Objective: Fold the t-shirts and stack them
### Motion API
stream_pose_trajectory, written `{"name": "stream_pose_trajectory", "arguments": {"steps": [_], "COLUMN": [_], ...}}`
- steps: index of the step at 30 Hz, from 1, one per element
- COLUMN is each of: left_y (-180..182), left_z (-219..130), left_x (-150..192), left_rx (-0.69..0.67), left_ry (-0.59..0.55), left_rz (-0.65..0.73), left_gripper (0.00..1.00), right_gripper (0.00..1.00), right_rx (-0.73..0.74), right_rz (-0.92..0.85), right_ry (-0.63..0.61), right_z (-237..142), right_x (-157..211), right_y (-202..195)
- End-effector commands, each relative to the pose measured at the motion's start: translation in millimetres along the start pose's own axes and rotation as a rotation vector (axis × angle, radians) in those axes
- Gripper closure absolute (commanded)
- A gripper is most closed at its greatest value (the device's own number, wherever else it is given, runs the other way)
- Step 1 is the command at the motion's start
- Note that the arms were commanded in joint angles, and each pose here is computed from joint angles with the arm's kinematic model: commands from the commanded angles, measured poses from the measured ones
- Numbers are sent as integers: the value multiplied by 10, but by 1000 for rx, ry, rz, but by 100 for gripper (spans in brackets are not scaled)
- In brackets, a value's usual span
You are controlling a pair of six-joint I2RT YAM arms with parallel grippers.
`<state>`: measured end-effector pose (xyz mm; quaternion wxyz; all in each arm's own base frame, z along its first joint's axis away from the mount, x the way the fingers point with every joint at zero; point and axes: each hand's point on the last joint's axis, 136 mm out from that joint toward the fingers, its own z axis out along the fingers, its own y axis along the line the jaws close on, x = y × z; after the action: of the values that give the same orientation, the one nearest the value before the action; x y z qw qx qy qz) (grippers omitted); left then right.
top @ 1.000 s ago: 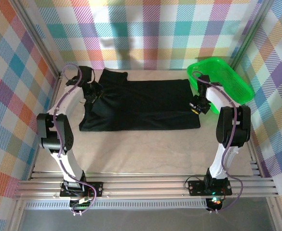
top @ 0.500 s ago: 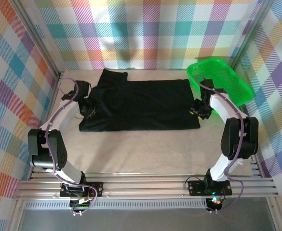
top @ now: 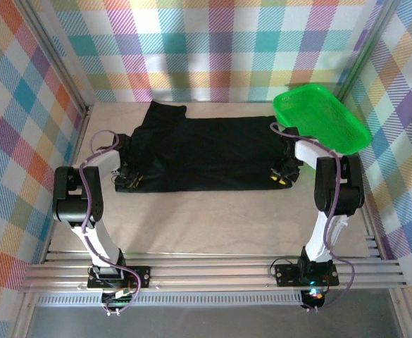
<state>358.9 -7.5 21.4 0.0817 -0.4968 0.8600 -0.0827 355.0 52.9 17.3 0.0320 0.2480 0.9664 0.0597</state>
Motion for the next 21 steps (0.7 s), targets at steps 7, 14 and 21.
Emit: {"name": "stream_pose_trajectory", "arguments": {"steps": [7,14,21], "left_y": [1149,1031,-309], "left_z": [-189,-677,-1038], "left_x": [353,80,403], "left_rx": [-218,-151,100], "left_ry": [-5,-150,-184], "left_rz": [-76,-21,354], "left_gripper": [83,61,62], "right_gripper": [73,64,49], "right_rx": [94,-10,-487], "right_rz": [104,77,-232], "right_ry": [160,57,-127], "right_z": [-12,-372,-1040], "right_x": [973,1089,774], "right_y": [-462,-318,724]}}
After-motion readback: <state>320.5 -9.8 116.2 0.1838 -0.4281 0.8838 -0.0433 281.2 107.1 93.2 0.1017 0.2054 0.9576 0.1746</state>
